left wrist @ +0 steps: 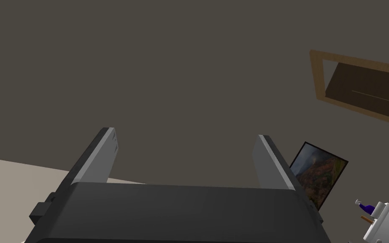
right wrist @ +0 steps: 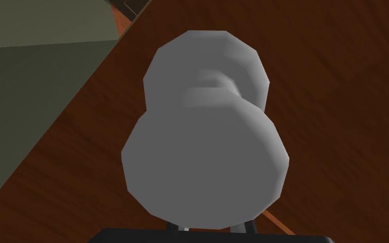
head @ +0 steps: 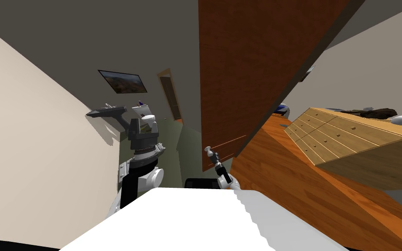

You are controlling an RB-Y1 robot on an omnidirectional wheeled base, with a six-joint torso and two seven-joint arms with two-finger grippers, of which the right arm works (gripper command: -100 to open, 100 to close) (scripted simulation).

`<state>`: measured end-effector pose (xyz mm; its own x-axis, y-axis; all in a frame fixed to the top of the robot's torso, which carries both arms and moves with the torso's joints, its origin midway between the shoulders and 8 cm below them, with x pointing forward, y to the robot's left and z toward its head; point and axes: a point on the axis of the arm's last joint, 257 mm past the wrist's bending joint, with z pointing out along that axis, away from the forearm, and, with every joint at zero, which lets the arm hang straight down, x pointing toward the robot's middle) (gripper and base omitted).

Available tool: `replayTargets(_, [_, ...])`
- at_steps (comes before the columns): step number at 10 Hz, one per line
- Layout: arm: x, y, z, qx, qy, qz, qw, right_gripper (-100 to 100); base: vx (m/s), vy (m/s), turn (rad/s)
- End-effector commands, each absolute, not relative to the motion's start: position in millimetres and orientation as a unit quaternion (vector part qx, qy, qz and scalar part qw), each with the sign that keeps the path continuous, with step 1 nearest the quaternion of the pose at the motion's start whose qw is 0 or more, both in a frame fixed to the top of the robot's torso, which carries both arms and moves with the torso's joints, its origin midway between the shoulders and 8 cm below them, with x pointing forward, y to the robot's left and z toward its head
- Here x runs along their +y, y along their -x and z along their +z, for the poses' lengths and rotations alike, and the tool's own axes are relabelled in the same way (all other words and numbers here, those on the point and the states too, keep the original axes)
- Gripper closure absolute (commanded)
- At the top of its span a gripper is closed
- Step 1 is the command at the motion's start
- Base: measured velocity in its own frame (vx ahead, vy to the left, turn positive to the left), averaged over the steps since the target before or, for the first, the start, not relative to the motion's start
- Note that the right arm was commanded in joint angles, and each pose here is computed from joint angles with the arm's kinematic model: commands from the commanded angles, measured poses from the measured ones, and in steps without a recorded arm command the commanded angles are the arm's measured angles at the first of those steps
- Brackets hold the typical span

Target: Push the door open

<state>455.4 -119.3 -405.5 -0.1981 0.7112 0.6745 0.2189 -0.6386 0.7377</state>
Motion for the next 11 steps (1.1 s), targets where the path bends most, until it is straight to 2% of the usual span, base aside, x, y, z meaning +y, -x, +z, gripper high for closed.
replayTargets(1, [-105.8,-467.3,-389.0,0.365,-0.597,0.694,0.167,100,0.033,0.036,-0.025])
replayTargets(9, [-102.8,-467.6,-392.7,0.338,-0.619,0.697,0.133,100,0.018,0.015,-0.014])
replayTargets(10, [-103.6,-452.6,-410.6,0.325,-0.645,0.683,0.111,-100,-0.023,-0.064,-0.016])
replayTargets(11, [-99.9,-450.7,-410.1,0.315,-0.649,0.686,0.1,-100,-0.068,-0.087,0.019])
